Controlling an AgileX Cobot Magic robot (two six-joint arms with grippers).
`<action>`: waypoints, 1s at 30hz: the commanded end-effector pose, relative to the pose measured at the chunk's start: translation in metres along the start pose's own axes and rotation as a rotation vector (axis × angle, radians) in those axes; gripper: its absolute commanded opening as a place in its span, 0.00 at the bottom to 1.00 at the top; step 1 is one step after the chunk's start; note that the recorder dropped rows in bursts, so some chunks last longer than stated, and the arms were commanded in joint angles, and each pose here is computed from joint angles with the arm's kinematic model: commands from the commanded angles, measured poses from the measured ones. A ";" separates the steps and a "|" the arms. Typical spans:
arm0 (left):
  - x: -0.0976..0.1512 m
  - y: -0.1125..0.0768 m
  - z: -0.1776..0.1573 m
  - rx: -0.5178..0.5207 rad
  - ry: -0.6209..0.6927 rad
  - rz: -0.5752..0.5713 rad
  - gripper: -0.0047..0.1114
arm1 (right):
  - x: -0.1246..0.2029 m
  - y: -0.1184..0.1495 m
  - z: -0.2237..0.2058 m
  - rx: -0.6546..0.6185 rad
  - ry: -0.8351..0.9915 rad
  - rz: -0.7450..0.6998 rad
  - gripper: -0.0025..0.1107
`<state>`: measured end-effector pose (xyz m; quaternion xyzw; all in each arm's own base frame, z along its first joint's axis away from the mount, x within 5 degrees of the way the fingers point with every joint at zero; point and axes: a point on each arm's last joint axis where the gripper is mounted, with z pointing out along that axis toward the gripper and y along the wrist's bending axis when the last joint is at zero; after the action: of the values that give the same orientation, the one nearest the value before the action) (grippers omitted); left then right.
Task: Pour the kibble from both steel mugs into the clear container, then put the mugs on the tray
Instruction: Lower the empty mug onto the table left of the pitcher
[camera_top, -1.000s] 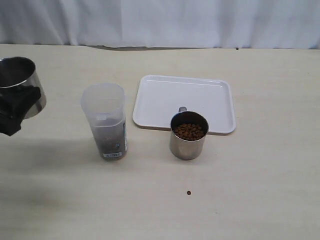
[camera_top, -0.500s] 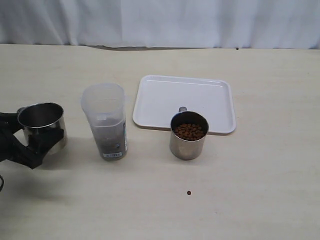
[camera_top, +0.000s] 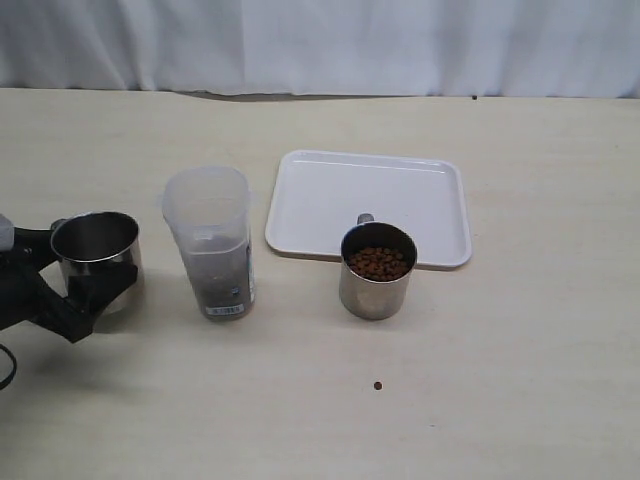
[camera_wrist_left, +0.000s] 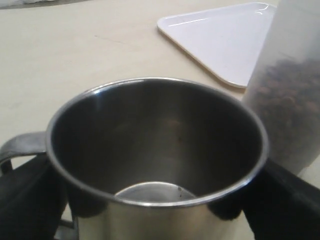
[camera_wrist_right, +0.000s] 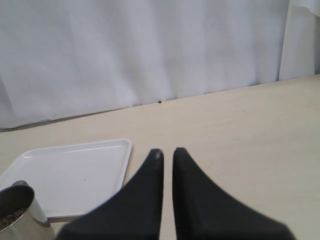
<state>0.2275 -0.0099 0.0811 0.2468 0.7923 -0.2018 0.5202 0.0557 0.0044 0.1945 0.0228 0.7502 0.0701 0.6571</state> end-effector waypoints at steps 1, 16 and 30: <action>-0.003 0.000 0.000 0.017 -0.031 0.011 0.54 | 0.001 0.000 0.000 -0.004 -0.002 -0.002 0.07; -0.002 -0.004 -0.001 0.062 -0.027 0.010 0.71 | 0.001 0.000 0.000 -0.004 -0.002 -0.002 0.07; -0.050 -0.014 -0.020 0.115 -0.144 0.049 0.71 | 0.001 0.000 0.000 -0.004 -0.002 -0.002 0.07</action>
<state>0.2217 -0.0181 0.1253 0.2832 0.7444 -0.2437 0.5534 0.0557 0.0044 0.1945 0.0228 0.7502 0.0701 0.6571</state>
